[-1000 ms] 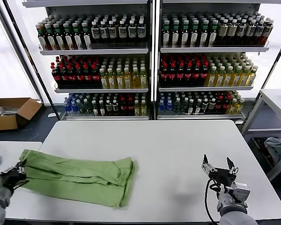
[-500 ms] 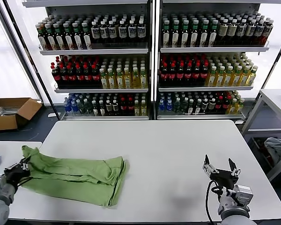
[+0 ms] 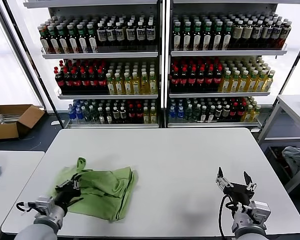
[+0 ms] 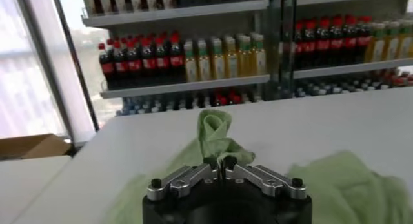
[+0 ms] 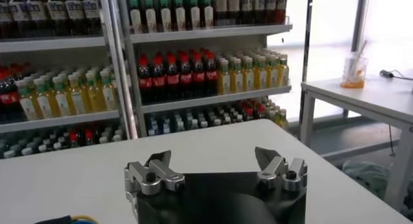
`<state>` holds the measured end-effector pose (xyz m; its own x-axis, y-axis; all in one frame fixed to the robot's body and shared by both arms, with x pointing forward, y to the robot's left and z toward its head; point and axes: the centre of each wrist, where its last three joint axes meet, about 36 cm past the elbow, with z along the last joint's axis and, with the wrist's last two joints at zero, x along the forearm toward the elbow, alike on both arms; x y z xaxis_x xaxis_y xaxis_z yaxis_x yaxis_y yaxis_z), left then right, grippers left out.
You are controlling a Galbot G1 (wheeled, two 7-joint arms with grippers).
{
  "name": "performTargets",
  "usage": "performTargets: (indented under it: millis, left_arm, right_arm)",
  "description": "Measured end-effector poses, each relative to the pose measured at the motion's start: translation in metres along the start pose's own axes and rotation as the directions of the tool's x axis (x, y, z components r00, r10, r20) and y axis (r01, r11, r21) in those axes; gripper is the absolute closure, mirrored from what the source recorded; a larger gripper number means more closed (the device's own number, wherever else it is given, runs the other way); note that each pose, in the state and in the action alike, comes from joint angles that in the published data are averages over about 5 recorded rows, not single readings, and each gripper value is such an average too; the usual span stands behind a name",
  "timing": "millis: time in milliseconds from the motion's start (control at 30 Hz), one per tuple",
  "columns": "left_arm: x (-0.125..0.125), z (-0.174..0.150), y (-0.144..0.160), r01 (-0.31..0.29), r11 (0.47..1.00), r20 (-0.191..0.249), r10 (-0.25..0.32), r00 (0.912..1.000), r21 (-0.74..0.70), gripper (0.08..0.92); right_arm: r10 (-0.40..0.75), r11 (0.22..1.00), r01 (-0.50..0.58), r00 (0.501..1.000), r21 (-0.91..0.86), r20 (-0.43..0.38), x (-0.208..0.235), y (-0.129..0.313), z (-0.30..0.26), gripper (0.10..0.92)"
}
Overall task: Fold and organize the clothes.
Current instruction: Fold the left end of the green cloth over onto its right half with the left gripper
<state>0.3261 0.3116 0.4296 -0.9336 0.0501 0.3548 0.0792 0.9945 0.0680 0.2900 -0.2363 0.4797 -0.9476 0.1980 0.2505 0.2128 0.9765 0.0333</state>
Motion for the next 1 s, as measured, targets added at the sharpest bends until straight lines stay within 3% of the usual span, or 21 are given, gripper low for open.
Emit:
performTargets:
  millis: [600,1000]
  left_arm:
    - [0.020,-0.008,-0.074,-0.146,0.988,0.030,0.145,0.9889,0.038,0.894]
    - [0.021,0.010,-0.095,-0.200,0.980,-0.008,0.200,0.9798,0.008,0.894]
  right_arm:
    - [0.011,1.000,-0.011,1.000,0.000,-0.020,0.001,-0.002,0.009,0.200]
    - [0.017,1.000,-0.017,0.999,0.001,-0.033,0.001,-0.003,0.015,0.200]
